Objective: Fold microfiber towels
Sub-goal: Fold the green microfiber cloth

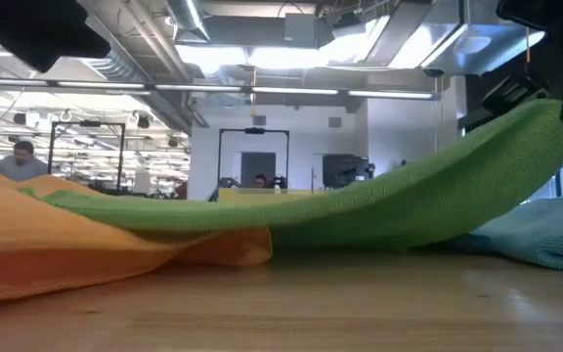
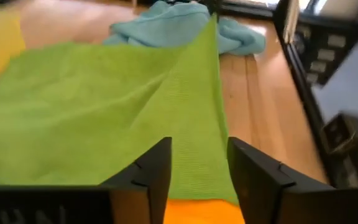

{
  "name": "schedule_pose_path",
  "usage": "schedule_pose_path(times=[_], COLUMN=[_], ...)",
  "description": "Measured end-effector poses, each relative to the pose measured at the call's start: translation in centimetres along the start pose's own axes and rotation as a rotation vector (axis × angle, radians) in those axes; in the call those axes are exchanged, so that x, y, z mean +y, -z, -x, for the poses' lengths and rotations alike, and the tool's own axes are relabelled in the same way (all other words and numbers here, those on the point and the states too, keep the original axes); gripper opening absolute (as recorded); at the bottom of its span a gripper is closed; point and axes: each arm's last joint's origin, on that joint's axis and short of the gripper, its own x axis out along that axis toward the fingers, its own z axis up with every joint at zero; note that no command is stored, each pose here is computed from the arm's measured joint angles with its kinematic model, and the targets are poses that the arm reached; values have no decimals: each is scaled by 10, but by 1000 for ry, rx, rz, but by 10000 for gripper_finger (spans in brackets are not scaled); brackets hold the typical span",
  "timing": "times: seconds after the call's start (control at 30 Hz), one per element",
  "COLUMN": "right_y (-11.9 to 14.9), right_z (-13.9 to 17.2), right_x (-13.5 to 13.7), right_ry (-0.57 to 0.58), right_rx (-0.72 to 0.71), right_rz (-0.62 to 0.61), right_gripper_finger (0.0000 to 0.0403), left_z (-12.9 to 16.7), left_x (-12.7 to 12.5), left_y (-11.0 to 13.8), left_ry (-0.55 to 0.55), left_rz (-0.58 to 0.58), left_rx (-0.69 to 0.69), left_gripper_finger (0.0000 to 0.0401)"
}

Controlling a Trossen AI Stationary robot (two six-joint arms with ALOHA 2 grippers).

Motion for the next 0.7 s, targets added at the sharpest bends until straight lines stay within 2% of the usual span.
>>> schedule_pose_path(times=[0.1,0.23,0.37,0.5,0.6,0.7], right_y=[0,0,-2,-4,-6,-7], right_z=[0,0,0,1,3,3], right_x=[0,0,-1,-6,-7,-7], right_ry=[1,1,6,11,3,-1], right_rx=[-1,-3,-9,-10,-14,-15], right_rz=[-1,-1,-11,-43,-55,-52], right_gripper_finger=[0,0,2,3,4,4], left_z=[-3,-18,-36,-44,-48,-55], left_x=[-2,-6,-15,-20,-26,-34], left_y=[5,13,12,-1,-12,-15], left_ry=[50,61,22,-33,-16,49], left_rz=[-169,-324,-550,-769,-849,-921], left_rx=[56,122,211,365,441,464], left_gripper_finger=[165,167,166,168,168,168])
